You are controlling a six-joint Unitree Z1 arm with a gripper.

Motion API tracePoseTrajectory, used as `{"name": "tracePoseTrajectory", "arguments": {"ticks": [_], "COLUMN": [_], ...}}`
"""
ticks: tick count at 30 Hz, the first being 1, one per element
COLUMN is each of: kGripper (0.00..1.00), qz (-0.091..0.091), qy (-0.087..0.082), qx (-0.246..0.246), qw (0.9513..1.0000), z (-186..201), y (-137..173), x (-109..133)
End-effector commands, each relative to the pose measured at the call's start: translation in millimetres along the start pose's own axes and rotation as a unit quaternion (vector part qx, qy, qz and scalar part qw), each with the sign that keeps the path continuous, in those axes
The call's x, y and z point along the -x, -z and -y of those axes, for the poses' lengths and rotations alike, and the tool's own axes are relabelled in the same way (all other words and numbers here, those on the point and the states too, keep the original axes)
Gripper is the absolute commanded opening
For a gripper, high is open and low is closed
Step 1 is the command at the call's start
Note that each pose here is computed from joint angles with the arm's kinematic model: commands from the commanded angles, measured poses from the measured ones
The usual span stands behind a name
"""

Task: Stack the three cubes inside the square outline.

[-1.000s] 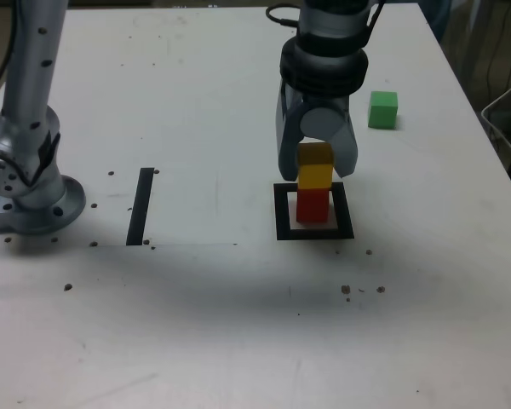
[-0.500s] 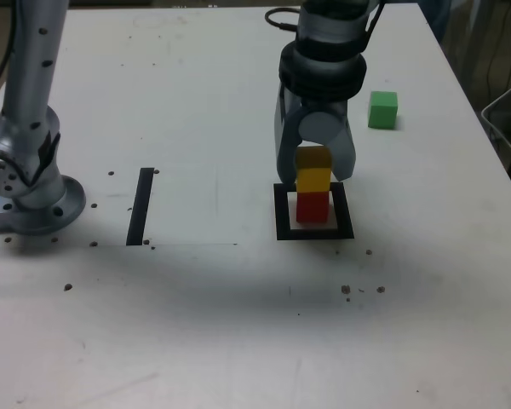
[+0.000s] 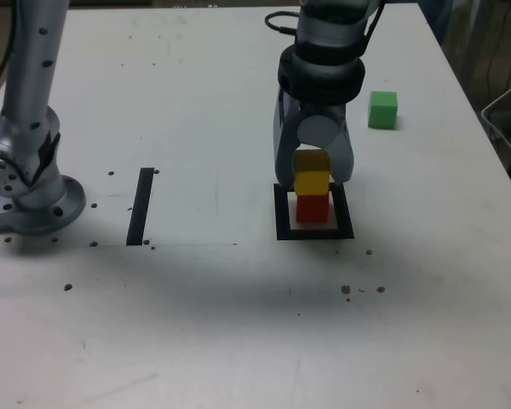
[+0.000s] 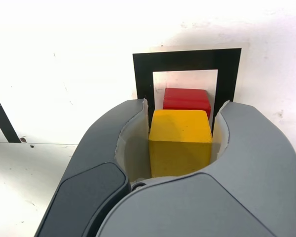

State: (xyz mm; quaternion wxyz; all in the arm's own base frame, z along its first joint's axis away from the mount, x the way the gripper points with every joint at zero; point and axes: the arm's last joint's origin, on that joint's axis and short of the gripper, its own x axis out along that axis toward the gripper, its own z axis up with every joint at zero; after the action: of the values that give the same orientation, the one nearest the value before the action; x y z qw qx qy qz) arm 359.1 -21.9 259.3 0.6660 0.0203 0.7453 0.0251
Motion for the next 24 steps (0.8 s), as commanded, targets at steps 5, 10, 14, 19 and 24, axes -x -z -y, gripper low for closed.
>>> {"name": "tracePoseTrajectory", "arguments": {"ticks": [5, 10, 14, 19, 24], "kGripper": [0.26, 0.32, 0.52, 0.84, 0.99], "qz": [-0.004, -0.005, -0.004, -0.002, 0.000], "qy": [0.004, 0.004, 0.003, 0.001, -0.004], "qx": [0.001, 0.001, 0.001, 0.000, 0.000], "qw": [1.0000, 1.0000, 1.0000, 1.0000, 1.0000], "z": [0.3, 0.2, 0.2, 0.0, -0.4], "y": [-0.7, -0.7, -0.9, -1.4, -1.5], "x": [-3.1, -3.1, -3.0, -3.2, -3.6]}}
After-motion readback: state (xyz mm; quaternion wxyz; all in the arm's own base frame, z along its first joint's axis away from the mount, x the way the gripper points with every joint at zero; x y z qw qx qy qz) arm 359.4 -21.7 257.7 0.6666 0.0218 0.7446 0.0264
